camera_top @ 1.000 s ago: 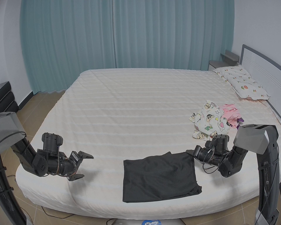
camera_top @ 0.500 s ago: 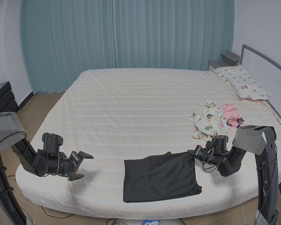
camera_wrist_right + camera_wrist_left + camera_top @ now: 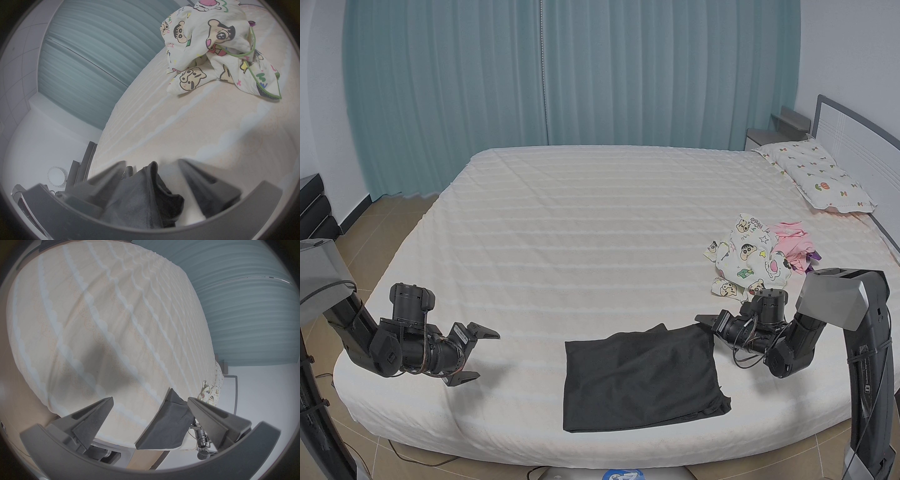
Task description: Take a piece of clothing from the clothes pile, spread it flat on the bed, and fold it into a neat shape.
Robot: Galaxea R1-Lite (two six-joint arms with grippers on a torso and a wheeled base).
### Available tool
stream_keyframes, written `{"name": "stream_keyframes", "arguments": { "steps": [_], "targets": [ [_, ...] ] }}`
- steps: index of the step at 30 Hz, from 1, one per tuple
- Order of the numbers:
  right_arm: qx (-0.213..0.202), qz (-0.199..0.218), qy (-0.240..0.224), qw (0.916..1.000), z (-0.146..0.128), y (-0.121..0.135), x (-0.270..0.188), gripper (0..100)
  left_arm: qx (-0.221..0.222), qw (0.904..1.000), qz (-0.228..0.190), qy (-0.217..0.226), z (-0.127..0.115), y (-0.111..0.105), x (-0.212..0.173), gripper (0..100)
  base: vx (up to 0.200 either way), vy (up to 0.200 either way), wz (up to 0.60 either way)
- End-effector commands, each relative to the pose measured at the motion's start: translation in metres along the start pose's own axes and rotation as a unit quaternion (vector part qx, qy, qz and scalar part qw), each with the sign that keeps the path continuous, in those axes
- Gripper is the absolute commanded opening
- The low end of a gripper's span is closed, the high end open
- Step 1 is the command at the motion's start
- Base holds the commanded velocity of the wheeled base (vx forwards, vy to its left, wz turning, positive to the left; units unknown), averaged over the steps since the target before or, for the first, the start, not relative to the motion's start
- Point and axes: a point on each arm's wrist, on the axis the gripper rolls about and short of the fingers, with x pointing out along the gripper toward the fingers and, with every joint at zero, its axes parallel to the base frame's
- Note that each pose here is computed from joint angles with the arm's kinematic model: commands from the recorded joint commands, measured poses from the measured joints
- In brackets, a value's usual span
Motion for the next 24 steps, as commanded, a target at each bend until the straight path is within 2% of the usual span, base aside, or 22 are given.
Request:
{"name": "stream_keyframes", "arguments": {
  "steps": [1, 7, 10, 15, 17, 24],
  "targets": [
    [-0.004, 0.003, -0.001, 1.0, 0.002, 0.007, -0.01, 100, 0.0, 1.0, -0.001, 0.0, 0.0, 0.0, 0.0, 100, 0.0, 0.0, 0.0],
    [-0.02, -0.002, 0.013, 0.9997, -0.007, 0.011, -0.037, 100, 0.0, 1.0, 0.0, 0.0, 0.0, 0.0, 0.0, 100, 0.0, 0.0, 0.0],
    [-0.056, 0.008, 0.044, 0.9974, -0.027, 0.009, -0.065, 100, 0.0, 1.0, 0.0, 0.0, 0.0, 0.0, 0.0, 100, 0.0, 0.0, 0.0],
    [-0.075, 0.03, 0.077, 0.9938, -0.055, 0.01, -0.098, 100, 0.0, 1.0, 0.0, 0.0, 0.0, 0.0, 0.0, 100, 0.0, 0.0, 0.0],
    [-0.08, 0.028, 0.097, 0.9917, -0.066, 0.011, -0.105, 100, 0.0, 1.0, 0.0, 0.0, 0.0, 0.0, 0.0, 100, 0.0, 0.0, 0.0],
    [-0.104, 0.021, 0.125, 0.9864, -0.078, 0.01, -0.115, 100, 0.0, 1.0, 0.0, 0.0, 0.0, 0.0, 0.0, 100, 0.0, 0.0, 0.0]
  ]
}}
